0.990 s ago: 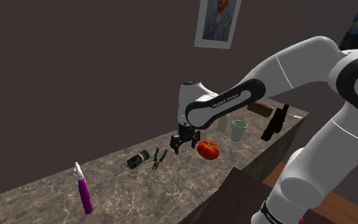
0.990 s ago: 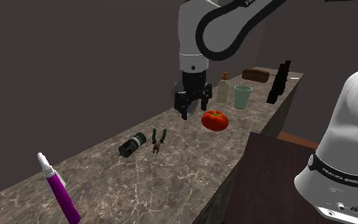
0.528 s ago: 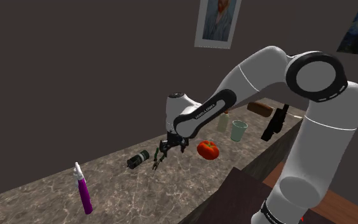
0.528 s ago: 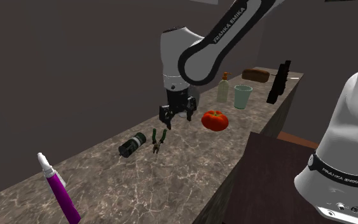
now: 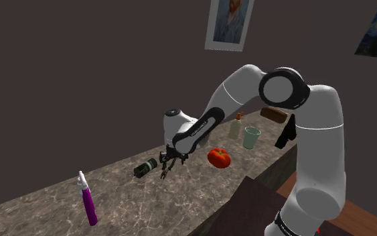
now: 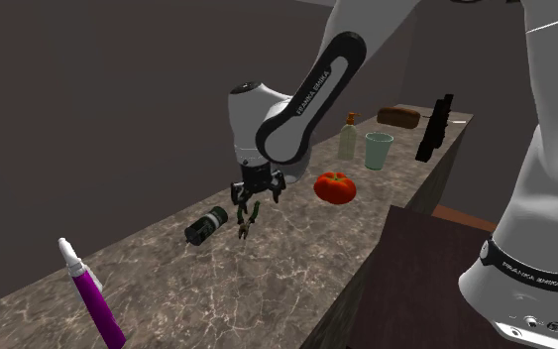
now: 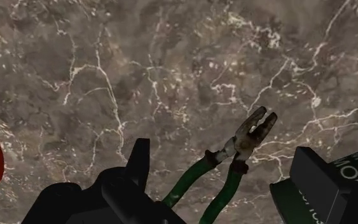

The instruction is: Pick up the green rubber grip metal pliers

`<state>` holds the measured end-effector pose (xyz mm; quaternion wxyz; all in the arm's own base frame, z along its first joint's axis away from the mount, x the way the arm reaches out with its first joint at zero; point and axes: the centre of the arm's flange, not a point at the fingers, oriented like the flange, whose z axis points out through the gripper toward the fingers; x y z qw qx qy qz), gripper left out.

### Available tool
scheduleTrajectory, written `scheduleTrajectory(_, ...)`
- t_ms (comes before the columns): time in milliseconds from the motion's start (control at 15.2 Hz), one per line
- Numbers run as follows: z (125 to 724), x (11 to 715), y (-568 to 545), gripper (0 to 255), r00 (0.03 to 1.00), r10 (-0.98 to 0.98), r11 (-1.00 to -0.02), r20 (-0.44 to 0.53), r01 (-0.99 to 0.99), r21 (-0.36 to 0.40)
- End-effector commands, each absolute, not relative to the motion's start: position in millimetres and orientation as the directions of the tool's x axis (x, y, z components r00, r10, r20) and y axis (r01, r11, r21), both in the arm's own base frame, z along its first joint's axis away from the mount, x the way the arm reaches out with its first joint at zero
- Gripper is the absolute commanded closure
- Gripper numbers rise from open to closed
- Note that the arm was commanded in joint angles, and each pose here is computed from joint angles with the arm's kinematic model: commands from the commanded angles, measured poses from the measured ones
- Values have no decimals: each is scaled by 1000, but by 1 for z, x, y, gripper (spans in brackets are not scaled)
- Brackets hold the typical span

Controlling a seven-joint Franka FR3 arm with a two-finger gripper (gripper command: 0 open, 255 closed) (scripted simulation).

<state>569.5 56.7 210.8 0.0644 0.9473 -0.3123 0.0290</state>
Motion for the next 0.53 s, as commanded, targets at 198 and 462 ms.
scheduleTrajectory(198, 167, 619, 46, 0, 750, -647, -742, 135, -661, 115)
scheduleTrajectory(462, 138, 648, 35, 0, 713, -683, -703, 160, -701, 120)
